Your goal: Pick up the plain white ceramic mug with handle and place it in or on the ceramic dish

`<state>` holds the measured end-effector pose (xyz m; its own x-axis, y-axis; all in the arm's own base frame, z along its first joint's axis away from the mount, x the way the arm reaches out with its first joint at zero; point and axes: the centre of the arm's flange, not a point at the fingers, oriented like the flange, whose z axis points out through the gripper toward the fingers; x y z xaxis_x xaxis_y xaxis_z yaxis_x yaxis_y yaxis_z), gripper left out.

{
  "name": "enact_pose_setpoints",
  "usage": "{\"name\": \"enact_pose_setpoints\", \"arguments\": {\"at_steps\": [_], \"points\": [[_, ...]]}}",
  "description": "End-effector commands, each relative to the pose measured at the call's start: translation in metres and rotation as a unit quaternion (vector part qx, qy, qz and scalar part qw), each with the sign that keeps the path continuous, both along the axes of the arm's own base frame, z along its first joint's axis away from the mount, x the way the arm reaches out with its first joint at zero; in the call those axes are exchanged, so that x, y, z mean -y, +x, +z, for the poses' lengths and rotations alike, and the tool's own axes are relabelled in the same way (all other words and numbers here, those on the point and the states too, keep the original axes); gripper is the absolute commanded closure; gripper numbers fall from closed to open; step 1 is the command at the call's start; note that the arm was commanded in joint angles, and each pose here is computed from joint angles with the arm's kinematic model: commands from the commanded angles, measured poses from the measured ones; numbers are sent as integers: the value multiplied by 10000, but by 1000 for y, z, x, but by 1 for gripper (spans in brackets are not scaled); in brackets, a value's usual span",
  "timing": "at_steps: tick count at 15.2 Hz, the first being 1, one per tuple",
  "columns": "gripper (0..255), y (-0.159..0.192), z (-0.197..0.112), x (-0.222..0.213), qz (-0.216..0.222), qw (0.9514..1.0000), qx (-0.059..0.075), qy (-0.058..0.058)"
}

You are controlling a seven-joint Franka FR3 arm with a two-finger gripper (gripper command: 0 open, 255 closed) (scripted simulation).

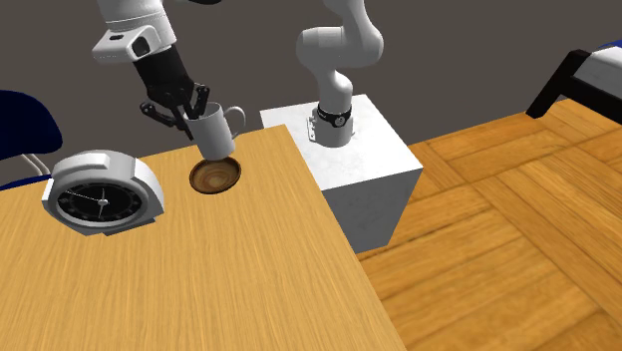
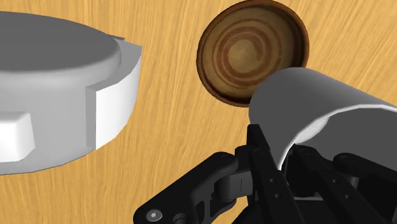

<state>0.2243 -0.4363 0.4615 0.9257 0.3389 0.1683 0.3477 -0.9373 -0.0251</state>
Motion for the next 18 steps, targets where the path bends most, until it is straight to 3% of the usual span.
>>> {"name": "enact_pose_setpoints", "arguments": {"at_steps": [1, 13, 18], "points": [[255, 0, -10, 0, 1, 10000, 1, -2], [255, 0, -73, 0, 1, 10000, 1, -2], [255, 0, -73, 0, 1, 10000, 1, -2]]}}
